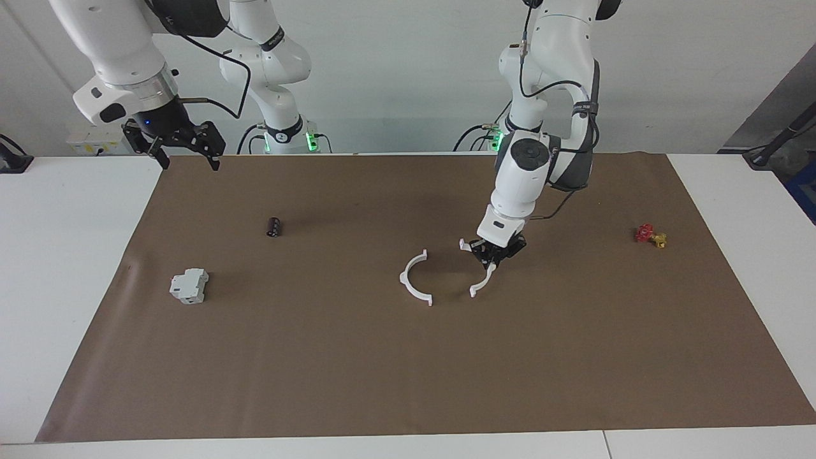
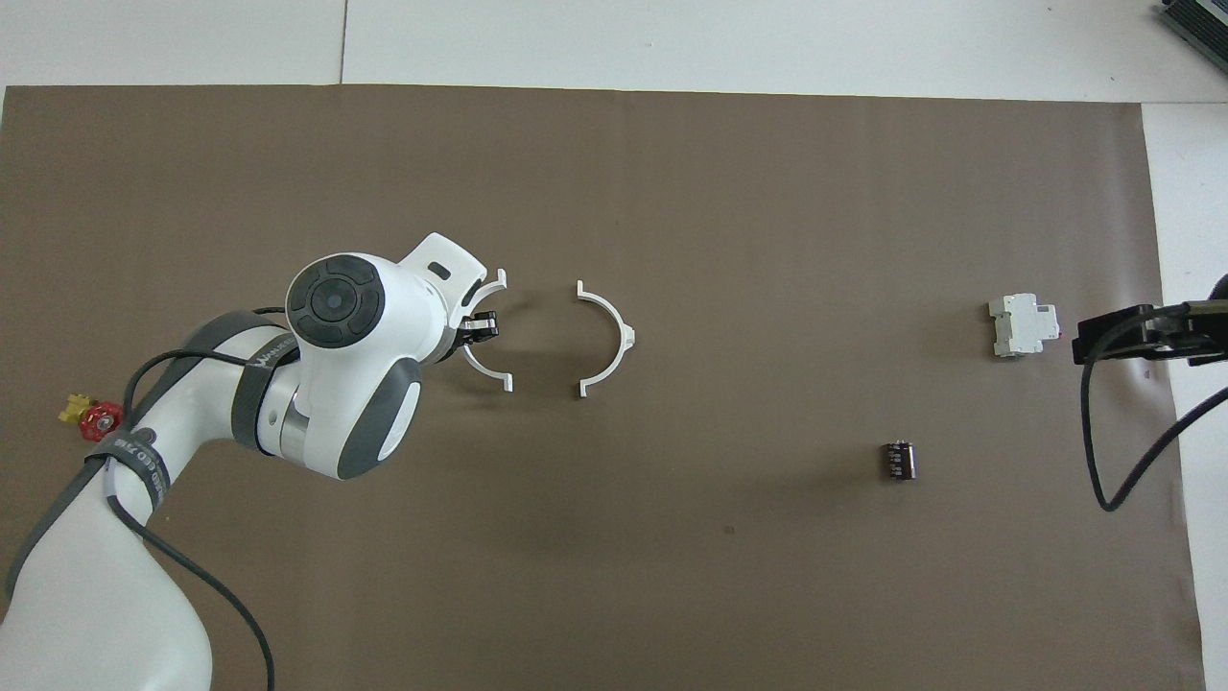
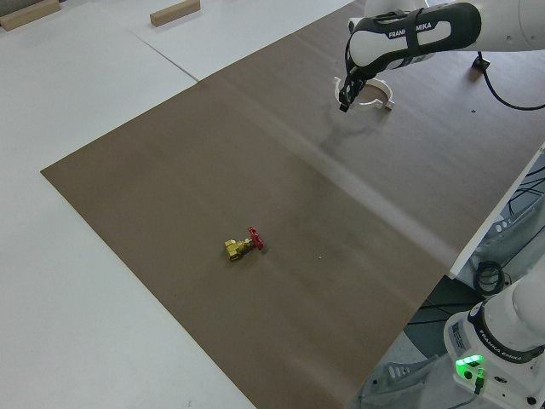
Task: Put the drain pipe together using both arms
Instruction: 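Carry the clamp half with the left gripper toward the placed half, then press the held half against the placed half to close the ring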
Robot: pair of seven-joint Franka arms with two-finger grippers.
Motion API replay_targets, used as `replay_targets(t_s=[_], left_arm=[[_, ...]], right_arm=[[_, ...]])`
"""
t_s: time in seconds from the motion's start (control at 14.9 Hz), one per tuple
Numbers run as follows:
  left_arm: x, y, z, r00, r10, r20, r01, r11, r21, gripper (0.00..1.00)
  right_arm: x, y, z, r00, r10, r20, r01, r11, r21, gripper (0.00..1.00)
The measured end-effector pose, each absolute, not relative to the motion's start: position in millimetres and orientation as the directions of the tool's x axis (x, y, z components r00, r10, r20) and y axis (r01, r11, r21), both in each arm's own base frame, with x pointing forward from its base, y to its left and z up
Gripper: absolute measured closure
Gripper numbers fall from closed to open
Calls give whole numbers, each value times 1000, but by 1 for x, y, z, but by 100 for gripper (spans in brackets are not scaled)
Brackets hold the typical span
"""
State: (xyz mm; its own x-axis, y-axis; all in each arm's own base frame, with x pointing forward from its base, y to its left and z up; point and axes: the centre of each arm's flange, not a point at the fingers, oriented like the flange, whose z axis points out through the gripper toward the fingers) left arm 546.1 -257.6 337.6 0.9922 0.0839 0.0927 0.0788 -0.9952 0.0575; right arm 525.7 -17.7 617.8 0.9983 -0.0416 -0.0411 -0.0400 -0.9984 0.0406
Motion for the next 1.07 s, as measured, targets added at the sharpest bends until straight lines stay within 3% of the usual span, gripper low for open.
replay_targets(t_s=[1.07], left_arm=[[536,-317,297,994,42,105,34,-996,80,79]], right_arm=[[526,-18,618,998,-42,-41,-40,-998,41,0]])
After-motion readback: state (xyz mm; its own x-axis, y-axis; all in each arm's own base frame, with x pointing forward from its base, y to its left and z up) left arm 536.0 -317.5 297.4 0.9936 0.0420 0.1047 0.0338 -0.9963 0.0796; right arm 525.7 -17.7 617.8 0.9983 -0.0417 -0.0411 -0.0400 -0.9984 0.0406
